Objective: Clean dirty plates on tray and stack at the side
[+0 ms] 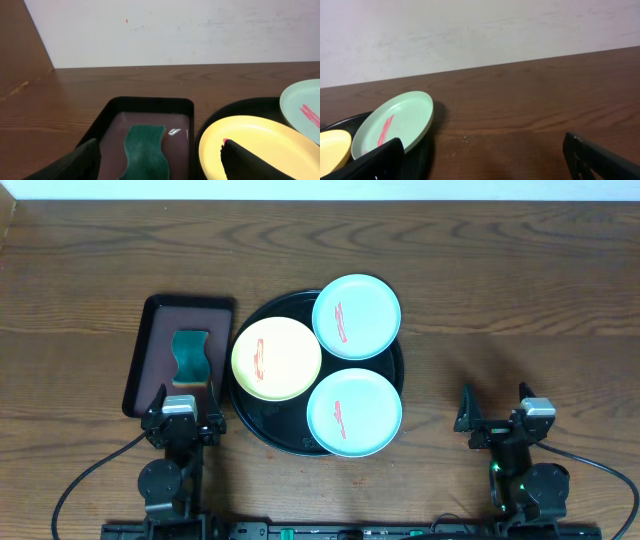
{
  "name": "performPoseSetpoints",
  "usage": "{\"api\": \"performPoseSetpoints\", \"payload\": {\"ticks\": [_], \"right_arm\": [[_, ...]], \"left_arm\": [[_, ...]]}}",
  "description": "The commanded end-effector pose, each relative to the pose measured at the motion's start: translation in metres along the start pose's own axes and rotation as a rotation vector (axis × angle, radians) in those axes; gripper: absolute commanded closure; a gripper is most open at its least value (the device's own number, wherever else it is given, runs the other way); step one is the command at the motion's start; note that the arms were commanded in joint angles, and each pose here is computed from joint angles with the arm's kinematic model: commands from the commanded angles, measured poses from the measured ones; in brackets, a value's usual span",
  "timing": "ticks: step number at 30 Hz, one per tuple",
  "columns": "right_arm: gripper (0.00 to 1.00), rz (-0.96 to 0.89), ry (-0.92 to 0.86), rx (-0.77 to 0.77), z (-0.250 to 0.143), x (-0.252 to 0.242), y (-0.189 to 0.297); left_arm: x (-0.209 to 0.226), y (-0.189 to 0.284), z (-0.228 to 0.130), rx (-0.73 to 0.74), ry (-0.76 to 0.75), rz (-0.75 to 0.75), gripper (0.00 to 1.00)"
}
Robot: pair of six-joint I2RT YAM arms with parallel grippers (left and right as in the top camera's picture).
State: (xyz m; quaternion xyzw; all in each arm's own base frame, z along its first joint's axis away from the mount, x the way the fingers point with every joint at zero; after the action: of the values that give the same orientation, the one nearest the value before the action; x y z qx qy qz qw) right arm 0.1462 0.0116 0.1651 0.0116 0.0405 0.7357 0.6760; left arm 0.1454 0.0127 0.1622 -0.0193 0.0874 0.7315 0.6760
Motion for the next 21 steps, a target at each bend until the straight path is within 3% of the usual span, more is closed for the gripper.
{"api": "performPoseSetpoints", "payload": {"ticks": [1,21], "right_arm": [[0.01,-0.002,0.003,0.0,-0.0012,-0.0008,0.0],[0.01,-0.002,0.003,0.0,-0.0012,-0.0008,0.0]], "left_arm": [[0.0004,-0.0003,-0.0095,0.049,-0.008,-0.003,0.23],[0.0004,-0.0003,-0.0096,0.05,-0.008,-0.003,0.23]]}}
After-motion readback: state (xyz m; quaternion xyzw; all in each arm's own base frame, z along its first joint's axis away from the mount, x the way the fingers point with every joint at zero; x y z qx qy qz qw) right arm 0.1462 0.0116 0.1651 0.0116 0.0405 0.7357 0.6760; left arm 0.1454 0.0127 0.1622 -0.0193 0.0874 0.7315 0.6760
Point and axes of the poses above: each gripper's point midway between its finger pads, its own y axis back along the fingers, its own x axis along the line the jaws close on, z = x × y, the point moved 10 cm from there along y, back along the fingers, and after that the axes turned 12 degrees about y, right-handed, at the moved point
